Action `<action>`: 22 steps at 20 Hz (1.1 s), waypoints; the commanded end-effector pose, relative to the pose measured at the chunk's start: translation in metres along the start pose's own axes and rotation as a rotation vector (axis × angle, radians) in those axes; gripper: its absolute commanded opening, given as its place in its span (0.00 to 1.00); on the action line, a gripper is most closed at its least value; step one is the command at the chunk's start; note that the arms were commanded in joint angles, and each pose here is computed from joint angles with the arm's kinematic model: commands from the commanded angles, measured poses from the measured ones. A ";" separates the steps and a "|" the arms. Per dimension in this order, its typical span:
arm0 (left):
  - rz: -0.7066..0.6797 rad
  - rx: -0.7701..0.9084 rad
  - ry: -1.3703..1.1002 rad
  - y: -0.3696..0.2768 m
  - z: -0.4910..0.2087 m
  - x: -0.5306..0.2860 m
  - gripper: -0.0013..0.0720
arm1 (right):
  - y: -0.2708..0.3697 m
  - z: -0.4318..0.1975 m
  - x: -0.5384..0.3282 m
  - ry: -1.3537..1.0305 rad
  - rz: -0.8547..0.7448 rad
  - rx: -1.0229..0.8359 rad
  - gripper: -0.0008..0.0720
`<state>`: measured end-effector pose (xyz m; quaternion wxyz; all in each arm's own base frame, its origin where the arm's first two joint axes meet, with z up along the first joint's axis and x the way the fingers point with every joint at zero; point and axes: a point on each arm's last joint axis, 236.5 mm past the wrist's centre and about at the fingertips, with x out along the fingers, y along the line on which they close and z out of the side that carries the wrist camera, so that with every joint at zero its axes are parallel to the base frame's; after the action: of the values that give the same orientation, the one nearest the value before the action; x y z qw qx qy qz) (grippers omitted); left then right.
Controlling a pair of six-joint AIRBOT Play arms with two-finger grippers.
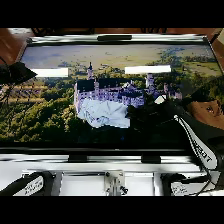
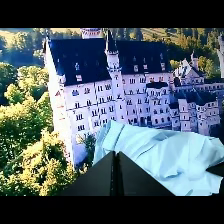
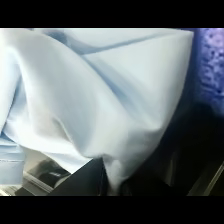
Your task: Fold the shirts.
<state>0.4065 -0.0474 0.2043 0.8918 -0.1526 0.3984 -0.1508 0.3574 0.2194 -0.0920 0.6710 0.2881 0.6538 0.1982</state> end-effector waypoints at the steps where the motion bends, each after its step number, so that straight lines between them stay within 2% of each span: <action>1: -0.001 0.002 0.009 0.000 -0.002 0.000 0.06 | 0.039 0.002 -0.024 0.006 0.075 -0.179 0.10; 3: 0.000 0.002 0.009 0.000 -0.002 0.000 0.06 | 0.081 0.006 -0.077 -0.008 0.115 -0.333 0.10; 5: 0.000 0.003 0.008 0.000 -0.002 0.000 0.06 | 0.115 0.014 -0.144 -0.082 0.126 -0.395 0.10; 8: -0.002 0.002 0.012 0.000 -0.003 0.000 0.06 | 0.144 0.025 -0.253 -0.316 0.051 -0.448 0.10; 11: -0.004 0.003 0.023 -0.001 -0.006 0.000 0.06 | 0.146 0.022 -0.320 -0.489 -0.046 -0.473 0.10; 15: -0.005 0.002 0.032 -0.001 -0.008 0.000 0.06 | 0.128 0.028 -0.338 -0.535 -0.106 -0.449 0.10; 22: -0.012 0.028 0.066 -0.002 -0.016 0.000 0.06 | 0.076 0.084 -0.321 -0.545 -0.255 -0.440 0.10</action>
<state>0.3961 -0.0513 0.1971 0.8812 -0.1413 0.4205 -0.1636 0.4051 0.0764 0.2153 0.8763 0.1144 0.4274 0.1904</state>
